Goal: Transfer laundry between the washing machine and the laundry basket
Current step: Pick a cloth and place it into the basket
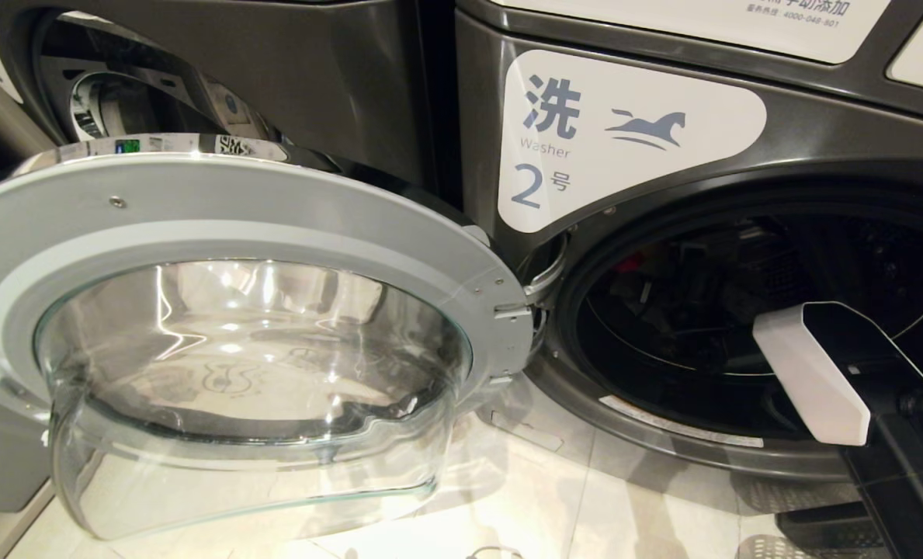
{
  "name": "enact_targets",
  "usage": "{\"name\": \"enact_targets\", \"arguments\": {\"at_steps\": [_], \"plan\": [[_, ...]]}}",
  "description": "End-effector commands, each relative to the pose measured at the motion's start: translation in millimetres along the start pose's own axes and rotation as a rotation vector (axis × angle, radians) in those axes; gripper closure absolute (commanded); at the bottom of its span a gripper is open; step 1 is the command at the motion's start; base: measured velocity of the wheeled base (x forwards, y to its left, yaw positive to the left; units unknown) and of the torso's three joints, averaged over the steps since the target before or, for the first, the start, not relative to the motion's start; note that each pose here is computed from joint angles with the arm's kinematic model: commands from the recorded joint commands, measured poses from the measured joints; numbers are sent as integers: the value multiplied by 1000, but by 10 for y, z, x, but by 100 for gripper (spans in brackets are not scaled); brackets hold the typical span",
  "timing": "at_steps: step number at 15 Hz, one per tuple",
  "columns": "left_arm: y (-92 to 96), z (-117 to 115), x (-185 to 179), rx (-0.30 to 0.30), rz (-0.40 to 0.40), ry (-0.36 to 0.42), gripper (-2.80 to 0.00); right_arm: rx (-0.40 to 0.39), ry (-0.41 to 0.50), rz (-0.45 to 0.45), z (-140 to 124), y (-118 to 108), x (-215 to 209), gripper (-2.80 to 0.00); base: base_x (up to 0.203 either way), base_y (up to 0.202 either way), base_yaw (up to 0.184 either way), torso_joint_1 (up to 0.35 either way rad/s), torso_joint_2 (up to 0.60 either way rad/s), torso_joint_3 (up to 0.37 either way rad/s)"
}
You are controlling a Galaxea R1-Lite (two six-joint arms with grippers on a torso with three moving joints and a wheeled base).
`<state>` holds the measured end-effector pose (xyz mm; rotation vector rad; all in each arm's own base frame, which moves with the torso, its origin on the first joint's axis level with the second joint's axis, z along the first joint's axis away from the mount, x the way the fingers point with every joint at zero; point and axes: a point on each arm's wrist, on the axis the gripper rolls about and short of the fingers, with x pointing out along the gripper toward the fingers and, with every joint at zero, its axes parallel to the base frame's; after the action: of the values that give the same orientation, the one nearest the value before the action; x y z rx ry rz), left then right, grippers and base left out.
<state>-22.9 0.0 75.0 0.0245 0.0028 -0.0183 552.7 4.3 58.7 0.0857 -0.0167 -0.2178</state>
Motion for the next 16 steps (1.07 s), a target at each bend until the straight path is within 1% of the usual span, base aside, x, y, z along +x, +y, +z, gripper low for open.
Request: {"name": "enact_targets", "arguments": {"at_steps": [1, 3, 5, 8, 11, 14, 16], "plan": [[0, 0, 1, 0, 0, 2, 0, 14, -50, -7, 344, 14, -79, 0, 0, 0, 0, 0, 0, 0], [0, 0, 1, 0, 0, 2, 0, 8, 8, -15, 359, -13, -235, 0, 0, 0, 0, 0, 0, 0], [0, 0, 1, 0, 0, 2, 0, -2, 63, -8, 315, -7, -445, 0, 0, 0, 0, 0, 0, 0], [0, 0, 1, 0, 0, 2, 0, 5, 51, 27, 296, 92, -722, 0, 0, 0, 0, 0, 0, 0], [0, 0, 1, 0, 0, 2, 0, 9, 35, 52, 292, 144, -970, 0, 0, 0, 0, 0, 0, 0], [0, 0, 1, 0, 0, 2, 0, -2, 33, 73, 192, 158, -1185, 0, 0, 0, 0, 0, 0, 0], [0, 0, 1, 0, 0, 2, 0, -12, 51, 88, 96, 165, -1362, 0, 0, 0, 0, 0, 0, 0]]}}
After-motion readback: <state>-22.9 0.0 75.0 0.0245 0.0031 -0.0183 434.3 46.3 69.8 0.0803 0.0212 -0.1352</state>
